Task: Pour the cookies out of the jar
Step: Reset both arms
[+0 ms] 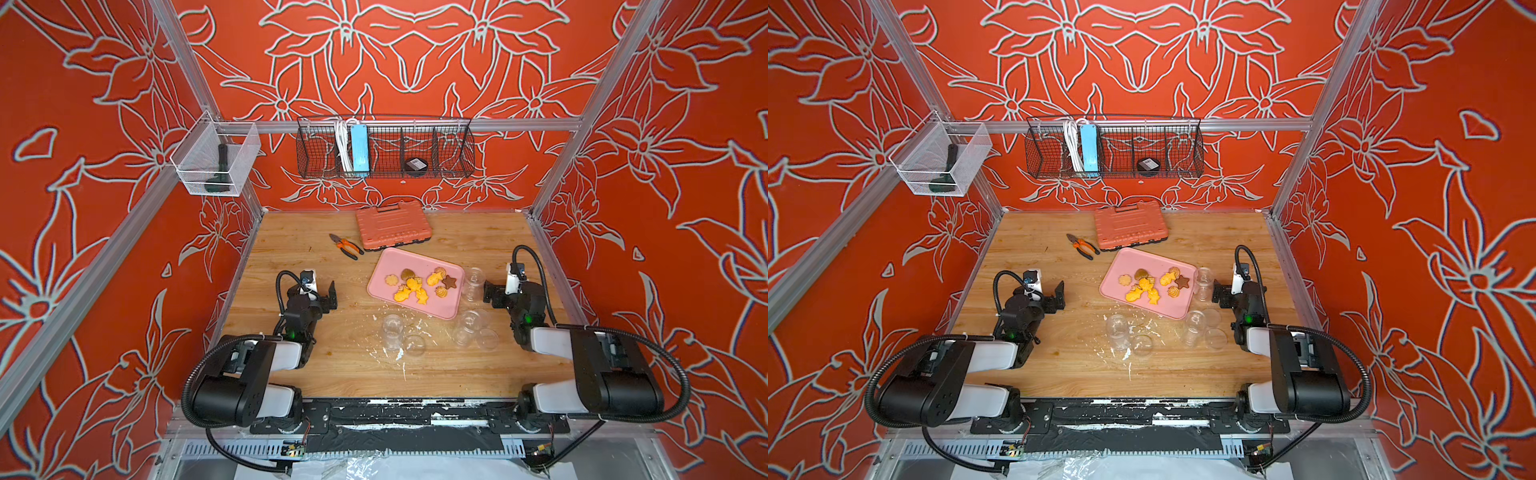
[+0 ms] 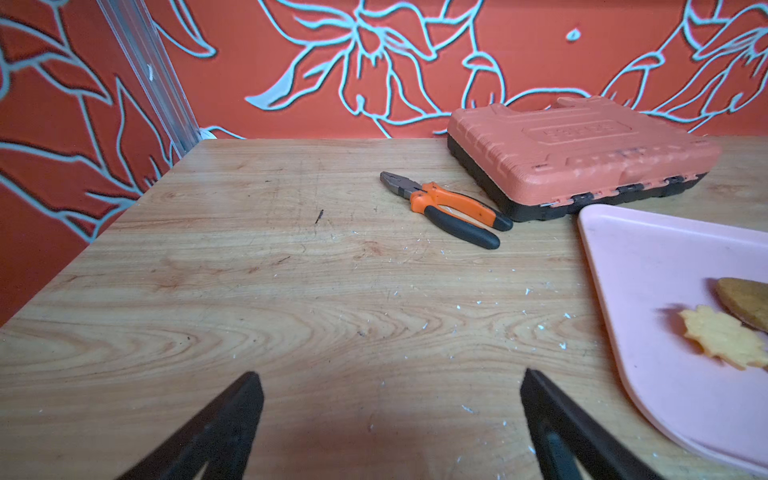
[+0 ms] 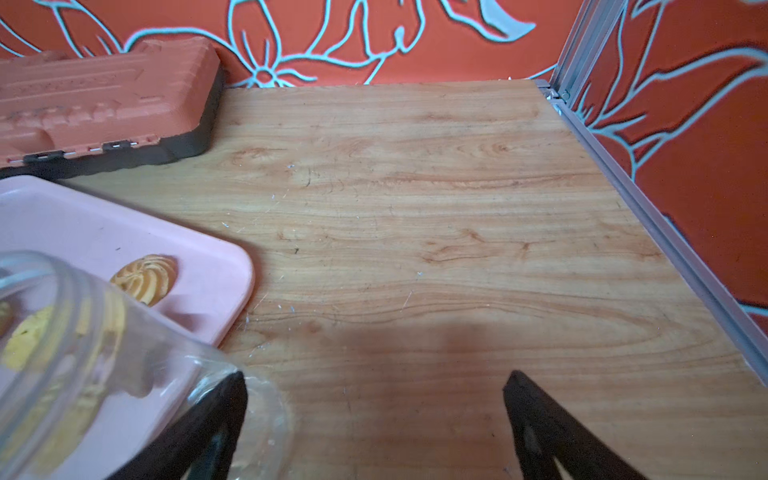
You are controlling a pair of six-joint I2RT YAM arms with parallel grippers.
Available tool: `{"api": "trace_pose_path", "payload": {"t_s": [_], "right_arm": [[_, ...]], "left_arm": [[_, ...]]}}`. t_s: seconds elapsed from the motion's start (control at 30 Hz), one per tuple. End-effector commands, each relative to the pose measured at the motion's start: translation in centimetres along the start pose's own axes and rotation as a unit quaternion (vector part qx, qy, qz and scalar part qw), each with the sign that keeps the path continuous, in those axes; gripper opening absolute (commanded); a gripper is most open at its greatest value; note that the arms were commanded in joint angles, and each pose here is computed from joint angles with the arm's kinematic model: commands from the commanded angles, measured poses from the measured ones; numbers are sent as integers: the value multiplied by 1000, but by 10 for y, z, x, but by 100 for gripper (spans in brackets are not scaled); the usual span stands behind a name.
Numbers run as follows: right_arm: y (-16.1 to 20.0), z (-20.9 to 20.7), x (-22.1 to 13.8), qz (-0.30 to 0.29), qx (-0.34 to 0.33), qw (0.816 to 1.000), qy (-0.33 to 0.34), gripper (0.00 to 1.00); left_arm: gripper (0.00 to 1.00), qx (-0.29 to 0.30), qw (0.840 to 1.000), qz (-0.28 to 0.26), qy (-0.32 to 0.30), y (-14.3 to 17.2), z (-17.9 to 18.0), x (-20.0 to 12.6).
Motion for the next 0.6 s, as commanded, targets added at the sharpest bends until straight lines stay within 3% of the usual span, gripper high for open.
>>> {"api": "trace_pose_path", "payload": {"t_s": [0.0, 0.57], "right_arm": [[-7, 2, 1, -21, -11, 1000, 1, 98], [-6, 6, 4, -9, -23, 1000, 7, 98]], "left_arm": [[98, -5, 1000, -19, -3, -10, 4, 3], [98, -5, 1000, -18, -3, -9, 4, 3]]}}
Point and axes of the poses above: each gripper's point midway between its finger pads, its own x axis out along the fingers, its own z axis along the line the jaws close on, y = z × x, the point moved 4 cm from there along -x, back along the fingers, and after that the axes turned 14 degrees about x, right-handed, at the moved point
